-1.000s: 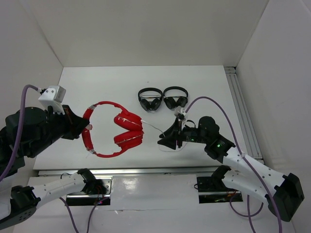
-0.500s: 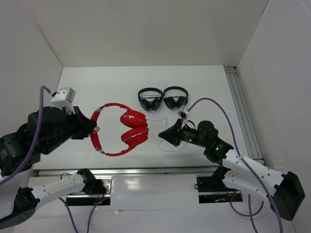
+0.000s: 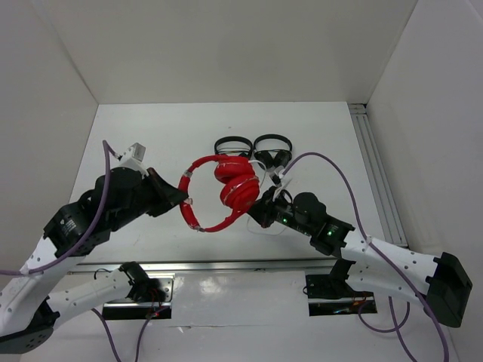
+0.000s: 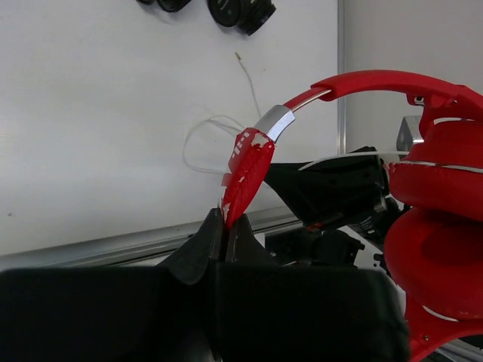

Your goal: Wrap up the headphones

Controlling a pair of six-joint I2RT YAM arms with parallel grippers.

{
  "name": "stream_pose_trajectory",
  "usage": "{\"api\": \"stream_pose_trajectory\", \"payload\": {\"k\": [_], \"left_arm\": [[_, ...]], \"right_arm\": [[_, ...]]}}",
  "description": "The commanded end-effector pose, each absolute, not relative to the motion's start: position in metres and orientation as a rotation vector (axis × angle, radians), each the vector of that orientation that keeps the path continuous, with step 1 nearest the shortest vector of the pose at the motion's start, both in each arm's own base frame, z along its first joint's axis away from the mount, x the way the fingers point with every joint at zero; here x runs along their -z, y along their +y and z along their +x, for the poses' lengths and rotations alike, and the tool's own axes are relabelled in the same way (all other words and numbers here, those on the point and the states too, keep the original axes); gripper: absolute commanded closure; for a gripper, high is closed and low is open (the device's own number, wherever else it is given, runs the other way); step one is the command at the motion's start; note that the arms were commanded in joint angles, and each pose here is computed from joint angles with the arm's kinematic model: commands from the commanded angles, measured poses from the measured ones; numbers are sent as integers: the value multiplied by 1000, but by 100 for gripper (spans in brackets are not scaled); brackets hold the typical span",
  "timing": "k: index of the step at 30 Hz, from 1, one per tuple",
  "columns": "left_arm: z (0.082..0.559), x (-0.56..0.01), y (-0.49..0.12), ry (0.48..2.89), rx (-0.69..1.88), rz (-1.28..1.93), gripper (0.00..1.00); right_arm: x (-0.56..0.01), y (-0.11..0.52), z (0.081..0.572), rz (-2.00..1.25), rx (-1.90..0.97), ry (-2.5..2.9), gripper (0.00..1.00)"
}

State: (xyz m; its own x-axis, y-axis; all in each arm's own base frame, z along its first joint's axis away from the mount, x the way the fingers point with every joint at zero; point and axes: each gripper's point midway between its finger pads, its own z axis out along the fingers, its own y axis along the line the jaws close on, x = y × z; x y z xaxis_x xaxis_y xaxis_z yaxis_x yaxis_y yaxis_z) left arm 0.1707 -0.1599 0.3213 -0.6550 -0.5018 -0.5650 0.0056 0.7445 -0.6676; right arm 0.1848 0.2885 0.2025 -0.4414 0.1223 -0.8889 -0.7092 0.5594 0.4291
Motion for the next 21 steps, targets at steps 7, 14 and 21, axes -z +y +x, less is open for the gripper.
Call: {"api": "stream_pose_trajectory", "payload": {"k": [7, 14, 21], "left_arm": [[170, -371, -177, 1903, 1261, -651, 100], [172, -383, -171, 1847, 1277, -676, 100], [193, -377, -169, 1854, 1159, -739, 100]], "right_arm": [[-223, 286, 196, -377, -1033, 1713, 77], [-212, 296, 194, -404, -1068, 1724, 92], [-204, 314, 190, -441, -1098, 1755, 100]]}}
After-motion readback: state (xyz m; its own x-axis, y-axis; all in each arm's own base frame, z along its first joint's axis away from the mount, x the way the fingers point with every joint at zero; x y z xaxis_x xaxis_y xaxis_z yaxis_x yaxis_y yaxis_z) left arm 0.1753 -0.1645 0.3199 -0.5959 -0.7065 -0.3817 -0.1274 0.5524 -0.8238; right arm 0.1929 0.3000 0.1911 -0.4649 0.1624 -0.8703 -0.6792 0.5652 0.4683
